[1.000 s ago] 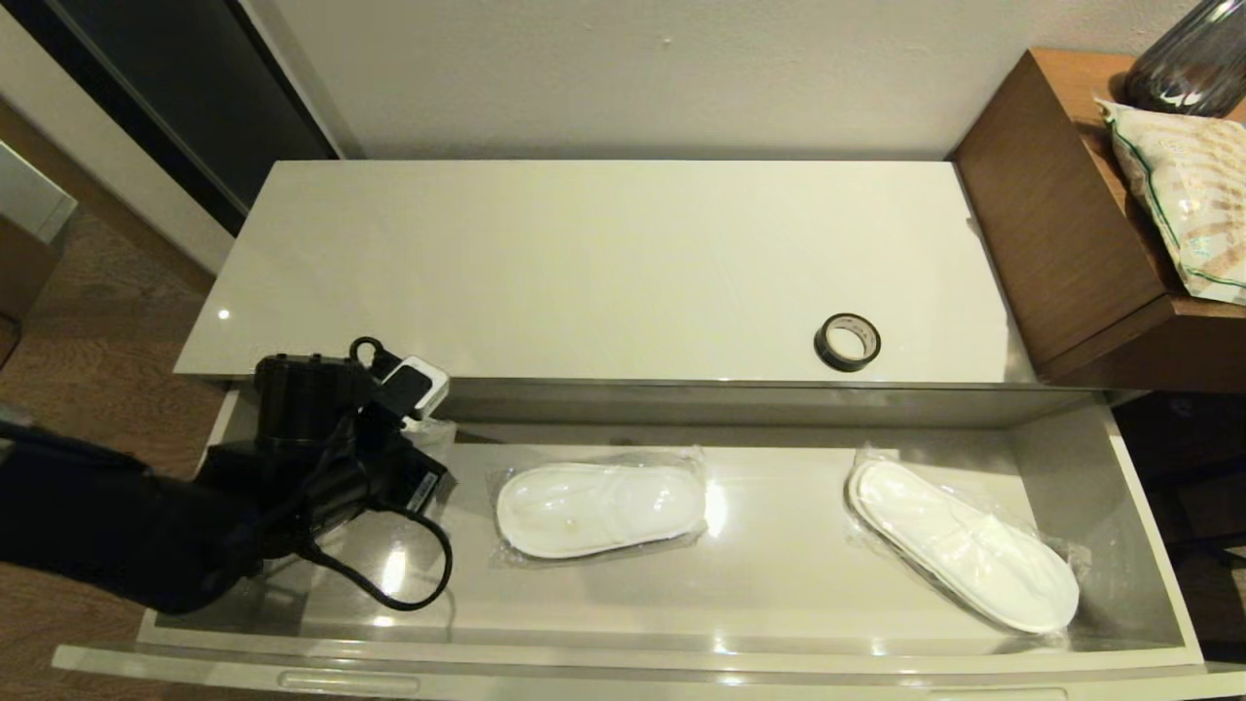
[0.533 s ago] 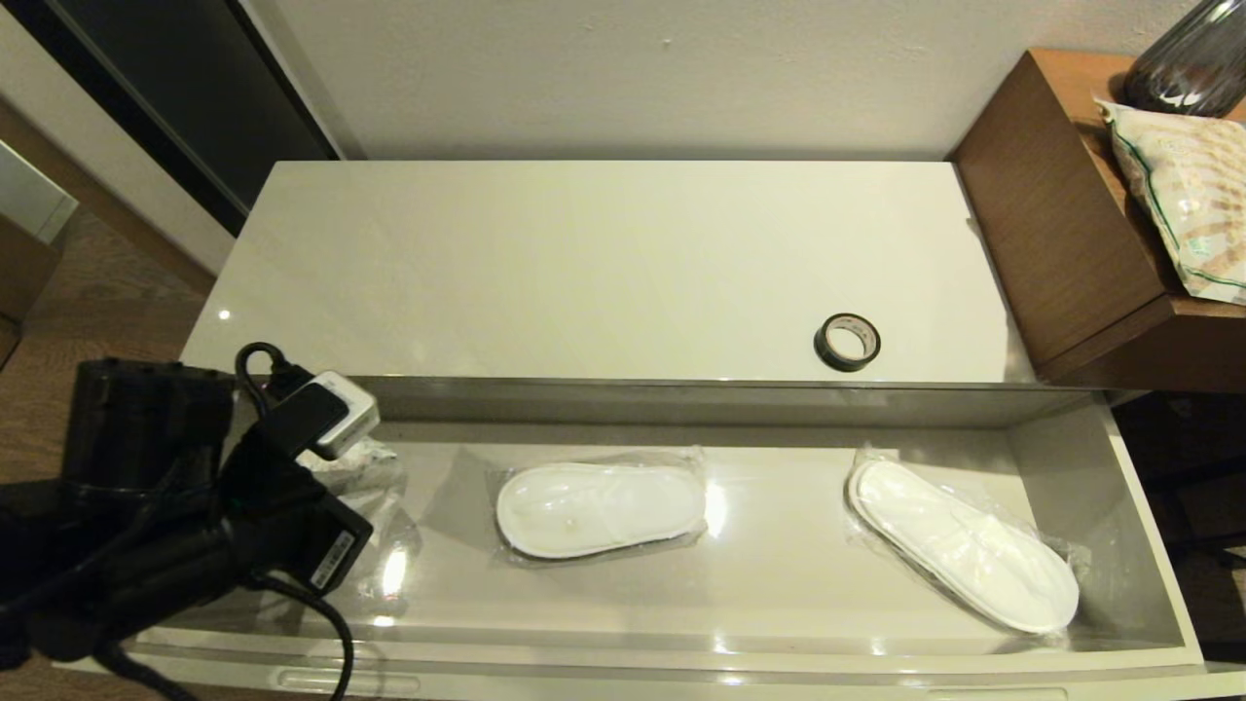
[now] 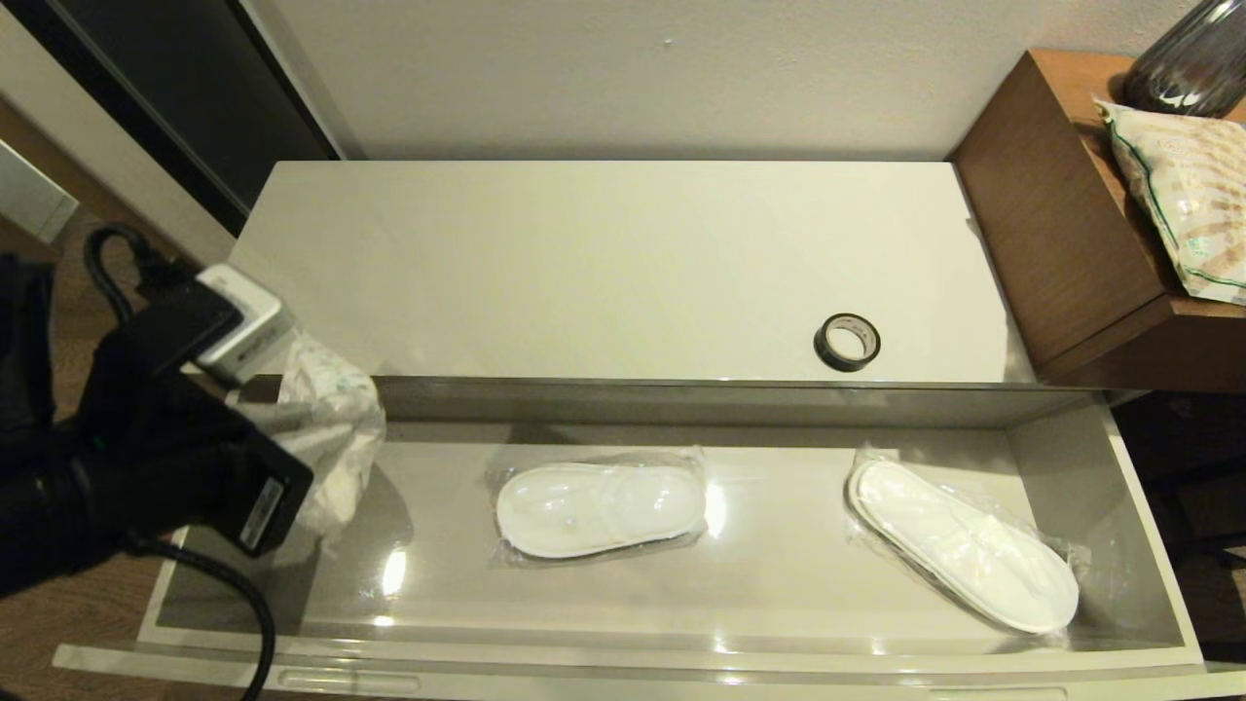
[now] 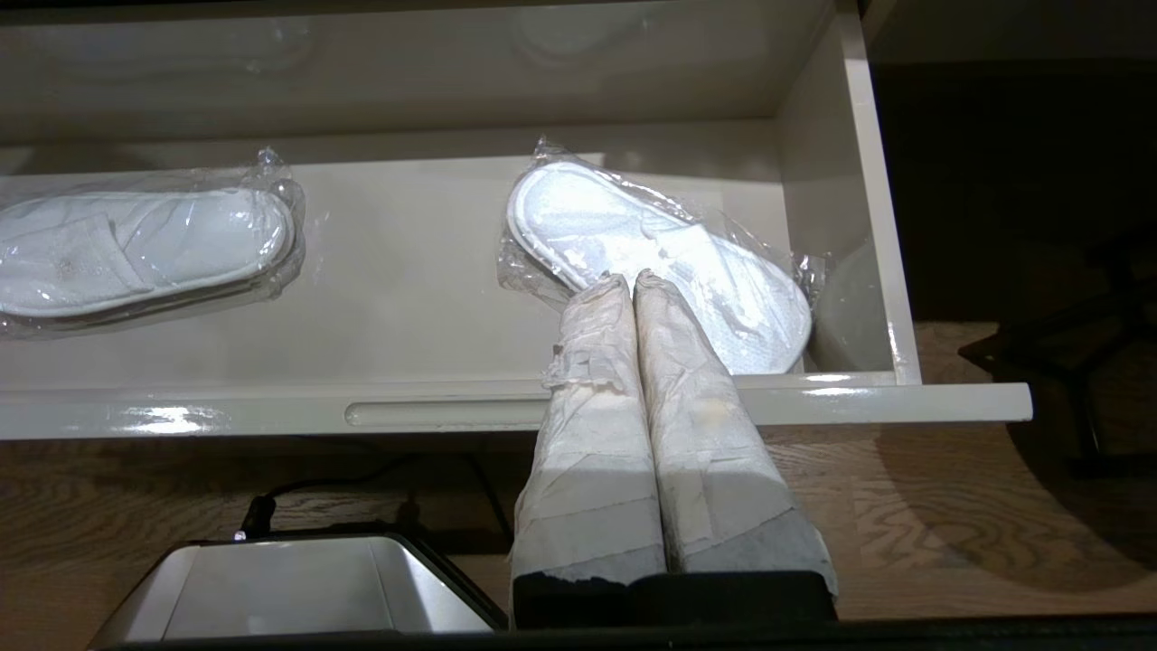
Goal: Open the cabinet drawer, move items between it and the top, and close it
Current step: Place the tissue on the table
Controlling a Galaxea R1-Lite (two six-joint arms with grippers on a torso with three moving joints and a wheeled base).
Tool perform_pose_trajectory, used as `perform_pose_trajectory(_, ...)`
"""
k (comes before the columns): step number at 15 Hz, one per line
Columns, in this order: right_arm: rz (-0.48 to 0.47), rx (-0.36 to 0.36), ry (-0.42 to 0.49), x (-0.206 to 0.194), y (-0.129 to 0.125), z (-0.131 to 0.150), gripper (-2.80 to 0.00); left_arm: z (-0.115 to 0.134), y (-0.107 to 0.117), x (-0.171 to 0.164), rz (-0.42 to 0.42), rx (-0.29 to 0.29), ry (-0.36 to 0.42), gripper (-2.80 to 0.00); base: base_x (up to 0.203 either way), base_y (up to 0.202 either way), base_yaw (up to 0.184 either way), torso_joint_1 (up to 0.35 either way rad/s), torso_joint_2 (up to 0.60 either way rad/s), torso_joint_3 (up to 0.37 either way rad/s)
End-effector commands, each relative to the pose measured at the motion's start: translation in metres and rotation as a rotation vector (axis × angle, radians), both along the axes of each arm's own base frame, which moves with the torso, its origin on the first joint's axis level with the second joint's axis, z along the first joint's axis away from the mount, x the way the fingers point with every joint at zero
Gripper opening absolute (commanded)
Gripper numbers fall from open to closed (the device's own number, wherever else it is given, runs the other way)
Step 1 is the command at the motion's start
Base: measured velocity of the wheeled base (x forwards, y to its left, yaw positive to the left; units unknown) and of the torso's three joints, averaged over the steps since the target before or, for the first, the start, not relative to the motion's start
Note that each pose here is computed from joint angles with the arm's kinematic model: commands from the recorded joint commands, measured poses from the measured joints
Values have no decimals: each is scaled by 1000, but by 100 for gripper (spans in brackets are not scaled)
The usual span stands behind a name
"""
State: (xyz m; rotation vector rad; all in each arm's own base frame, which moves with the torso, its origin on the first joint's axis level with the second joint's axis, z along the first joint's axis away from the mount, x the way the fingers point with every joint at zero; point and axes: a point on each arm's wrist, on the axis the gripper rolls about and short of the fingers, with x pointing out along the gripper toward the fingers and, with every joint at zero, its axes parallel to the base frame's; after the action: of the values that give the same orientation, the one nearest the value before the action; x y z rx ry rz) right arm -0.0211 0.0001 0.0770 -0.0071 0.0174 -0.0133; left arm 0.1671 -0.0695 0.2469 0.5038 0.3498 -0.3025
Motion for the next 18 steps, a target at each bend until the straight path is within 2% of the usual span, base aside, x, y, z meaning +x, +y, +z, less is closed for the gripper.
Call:
perform_pose_trajectory(1,0,0,1,0,0,0,-280,25,-20,47,35,-27,-36,-280,0,0,0,0,0,0)
perform_pose_trajectory(4,0,0,1,0,0,0,-280,42,-50,119,117,-80,-85,-280,0,0,0,0,0,0)
perform_pose_trajectory(6,0,0,1,0,0,0,-280,43,-68,161,177,-111,-120,-280,0,0,0,0,0,0)
perform_pose_trajectory(8,0,0,1,0,0,0,-280,33,-85,204,270,-123,-150,-280,0,0,0,0,0,0)
perform_pose_trajectory(10,0,0,1,0,0,0,-280,25,-93,227,338,-131,-169,-280,0,0,0,0,0,0)
perform_pose_trajectory(13,1,0,1,0,0,0,-280,16,-93,231,385,-123,-158,-280,0,0,0,0,0,0)
perform_pose_trajectory(14,0,0,1,0,0,0,-280,16,-93,232,386,-127,-159,0,0,0,0,0,0,0)
perform_pose_trajectory(18,1,0,1,0,0,0,-280,19,-95,234,391,-154,-180,0,0,0,0,0,0,0)
